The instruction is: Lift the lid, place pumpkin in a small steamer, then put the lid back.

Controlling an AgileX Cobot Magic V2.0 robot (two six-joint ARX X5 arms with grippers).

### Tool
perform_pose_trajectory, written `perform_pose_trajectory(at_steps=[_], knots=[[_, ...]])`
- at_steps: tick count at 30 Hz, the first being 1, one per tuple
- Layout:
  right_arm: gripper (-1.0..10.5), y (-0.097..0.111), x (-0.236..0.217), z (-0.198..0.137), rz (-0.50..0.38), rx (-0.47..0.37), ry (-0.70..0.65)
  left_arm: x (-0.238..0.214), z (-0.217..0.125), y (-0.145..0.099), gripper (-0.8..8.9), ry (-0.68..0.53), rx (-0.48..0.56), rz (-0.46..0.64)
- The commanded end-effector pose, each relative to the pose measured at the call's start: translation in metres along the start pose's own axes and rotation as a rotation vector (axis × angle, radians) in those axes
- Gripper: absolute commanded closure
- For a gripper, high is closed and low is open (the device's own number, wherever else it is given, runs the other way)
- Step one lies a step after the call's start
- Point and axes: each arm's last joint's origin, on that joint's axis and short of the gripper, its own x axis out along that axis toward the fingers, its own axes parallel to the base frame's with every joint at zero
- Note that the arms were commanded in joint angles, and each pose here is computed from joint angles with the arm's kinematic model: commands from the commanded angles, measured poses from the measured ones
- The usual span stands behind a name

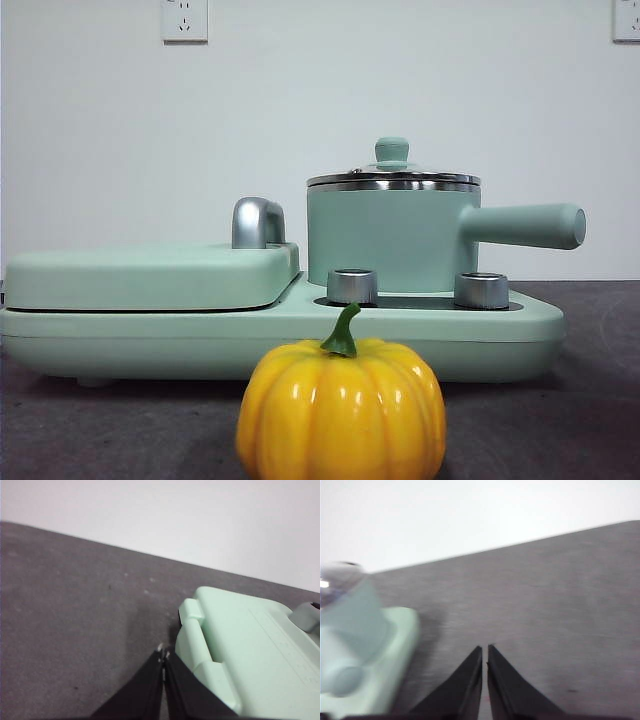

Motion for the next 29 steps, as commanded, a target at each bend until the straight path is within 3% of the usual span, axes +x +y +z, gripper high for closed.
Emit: perform_pose_trajectory(at_steps=[1, 5, 11, 17, 21, 29], knots=[[9.3, 0.005, -0.004, 0.014, 0.043, 0.112, -0.038, -0.003, 0.018, -0.006, 8.05, -0.029, -0.041, -0.015], [9.3, 0.014, -0.012, 0.038, 0.097, 0.155, -0.084, -0.002, 0.038, -0.013, 8.05, 0.005, -0.066, -0.03], [9.3, 0.032, -0.025, 0.084, 0.219, 0.171, -0.06, 0.007, 0.077, -0.03, 8.05, 0.065, -0.068, -0.151], [9.3, 0.051, -0.031, 0.128, 0.387, 0.17, 0.101, 0.023, 0.118, -0.05, 8.05, 0.216, -0.061, -0.314], [9.3, 0.06, -0.03, 0.152, 0.484, 0.123, 0.203, 0.032, 0.139, -0.064, 8.05, 0.312, -0.056, -0.442], [9.3, 0.071, -0.023, 0.182, 0.625, 0.064, 0.324, 0.04, 0.156, -0.081, 8.03, 0.416, -0.074, -0.631]])
